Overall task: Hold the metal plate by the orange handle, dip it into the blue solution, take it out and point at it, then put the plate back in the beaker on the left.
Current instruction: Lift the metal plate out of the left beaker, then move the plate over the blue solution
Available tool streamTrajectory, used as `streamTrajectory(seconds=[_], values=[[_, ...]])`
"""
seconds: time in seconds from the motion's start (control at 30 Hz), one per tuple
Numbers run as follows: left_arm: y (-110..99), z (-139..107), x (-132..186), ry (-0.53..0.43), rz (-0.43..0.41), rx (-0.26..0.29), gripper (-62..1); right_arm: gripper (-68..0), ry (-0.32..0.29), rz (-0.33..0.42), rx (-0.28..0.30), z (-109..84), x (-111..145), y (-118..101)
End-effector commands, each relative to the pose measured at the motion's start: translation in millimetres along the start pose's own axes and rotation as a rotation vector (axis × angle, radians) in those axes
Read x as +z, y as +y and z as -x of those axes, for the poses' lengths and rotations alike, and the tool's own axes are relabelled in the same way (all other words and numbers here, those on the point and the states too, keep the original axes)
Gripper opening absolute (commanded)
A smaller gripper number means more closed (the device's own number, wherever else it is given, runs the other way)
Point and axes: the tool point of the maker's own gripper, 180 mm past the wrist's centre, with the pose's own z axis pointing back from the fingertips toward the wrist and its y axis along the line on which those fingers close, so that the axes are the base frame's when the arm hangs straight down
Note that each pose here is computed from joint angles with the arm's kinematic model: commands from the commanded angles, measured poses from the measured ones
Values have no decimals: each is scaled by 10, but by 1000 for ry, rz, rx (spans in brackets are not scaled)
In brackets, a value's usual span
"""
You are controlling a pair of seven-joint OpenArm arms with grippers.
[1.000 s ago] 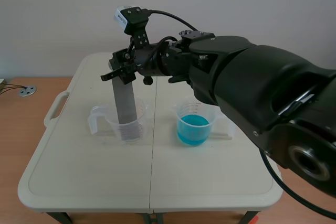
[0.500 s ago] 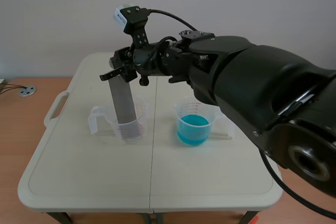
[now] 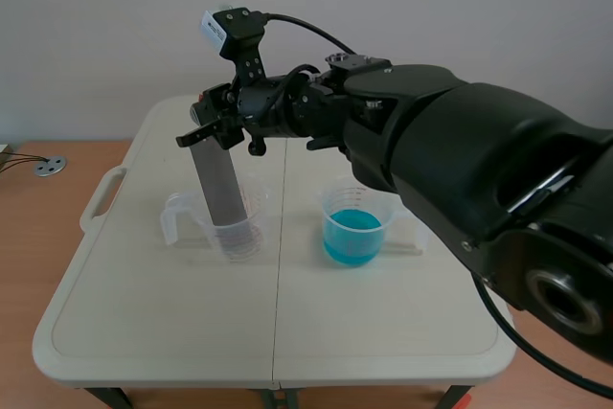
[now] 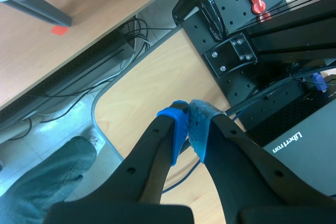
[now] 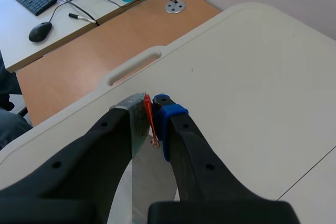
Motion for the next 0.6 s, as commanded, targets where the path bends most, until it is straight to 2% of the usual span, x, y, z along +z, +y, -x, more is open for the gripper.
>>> streamTrajectory(seconds=[0.0, 0.57], values=[[-40, -68, 5, -23, 12, -1, -585, -662, -65, -26, 23, -244, 0, 55], [-41, -70, 5, -24, 12, -1, -585, -662, -154, -24, 125, -429, 379, 167]])
